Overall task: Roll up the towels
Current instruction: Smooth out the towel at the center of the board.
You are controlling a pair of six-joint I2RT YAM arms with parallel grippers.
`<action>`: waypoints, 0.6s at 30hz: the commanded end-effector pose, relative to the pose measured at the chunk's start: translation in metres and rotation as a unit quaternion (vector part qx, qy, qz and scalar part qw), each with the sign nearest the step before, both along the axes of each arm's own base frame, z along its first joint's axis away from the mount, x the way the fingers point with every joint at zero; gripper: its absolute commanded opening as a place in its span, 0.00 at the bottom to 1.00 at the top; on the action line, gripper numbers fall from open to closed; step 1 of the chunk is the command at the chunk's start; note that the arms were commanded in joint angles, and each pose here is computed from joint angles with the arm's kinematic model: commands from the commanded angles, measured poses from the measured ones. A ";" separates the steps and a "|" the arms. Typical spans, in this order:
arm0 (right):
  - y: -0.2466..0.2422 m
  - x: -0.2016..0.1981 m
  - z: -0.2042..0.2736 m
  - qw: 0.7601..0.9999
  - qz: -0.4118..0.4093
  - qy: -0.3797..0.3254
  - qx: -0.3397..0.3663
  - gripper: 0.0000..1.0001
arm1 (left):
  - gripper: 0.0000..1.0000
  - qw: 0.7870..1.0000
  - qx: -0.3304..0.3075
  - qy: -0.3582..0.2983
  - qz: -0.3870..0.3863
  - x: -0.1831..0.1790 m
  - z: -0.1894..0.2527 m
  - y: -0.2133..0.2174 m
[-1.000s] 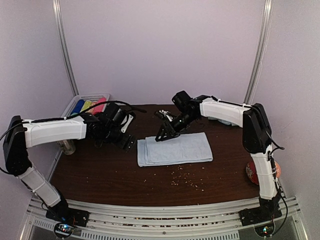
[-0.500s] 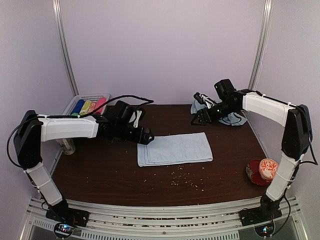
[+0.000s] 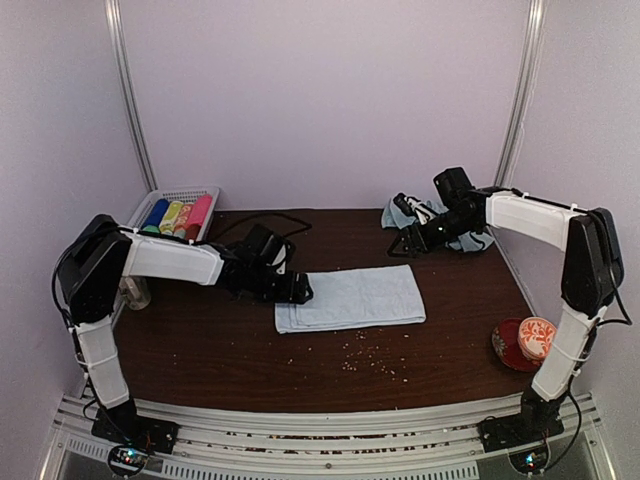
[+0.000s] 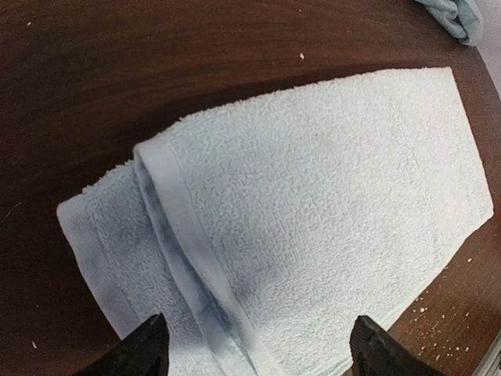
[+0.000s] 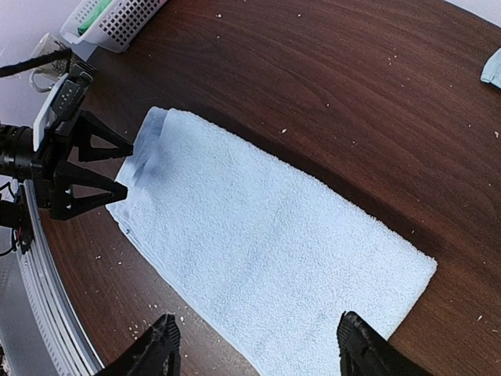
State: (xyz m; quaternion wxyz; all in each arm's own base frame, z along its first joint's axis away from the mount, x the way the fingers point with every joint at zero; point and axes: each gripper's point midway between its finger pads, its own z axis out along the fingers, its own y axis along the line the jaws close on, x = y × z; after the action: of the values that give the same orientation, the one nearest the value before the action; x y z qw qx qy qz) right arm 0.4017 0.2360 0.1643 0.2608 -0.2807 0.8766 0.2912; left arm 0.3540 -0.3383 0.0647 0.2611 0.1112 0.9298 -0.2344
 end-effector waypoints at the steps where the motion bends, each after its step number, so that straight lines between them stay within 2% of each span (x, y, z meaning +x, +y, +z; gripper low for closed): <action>1: 0.001 0.003 0.004 1.000 0.004 -0.018 0.003 0.69 | 0.79 1.000 -0.021 -0.011 0.014 0.013 0.001 -0.008; 7: 0.000 0.003 0.005 1.000 0.003 -0.022 0.003 0.69 | 0.73 1.000 -0.019 -0.008 0.018 0.015 -0.004 -0.007; 18: 0.000 0.001 0.010 1.000 0.007 -0.025 0.012 0.69 | 0.69 1.000 -0.001 -0.002 0.031 0.017 -0.018 -0.001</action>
State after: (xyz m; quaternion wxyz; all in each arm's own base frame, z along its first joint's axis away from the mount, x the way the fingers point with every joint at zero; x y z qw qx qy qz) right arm 0.4032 0.2364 0.1626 0.2663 -0.2830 0.8739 0.2919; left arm 0.3574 -0.3372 0.0429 0.2521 0.0943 0.9367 -0.2238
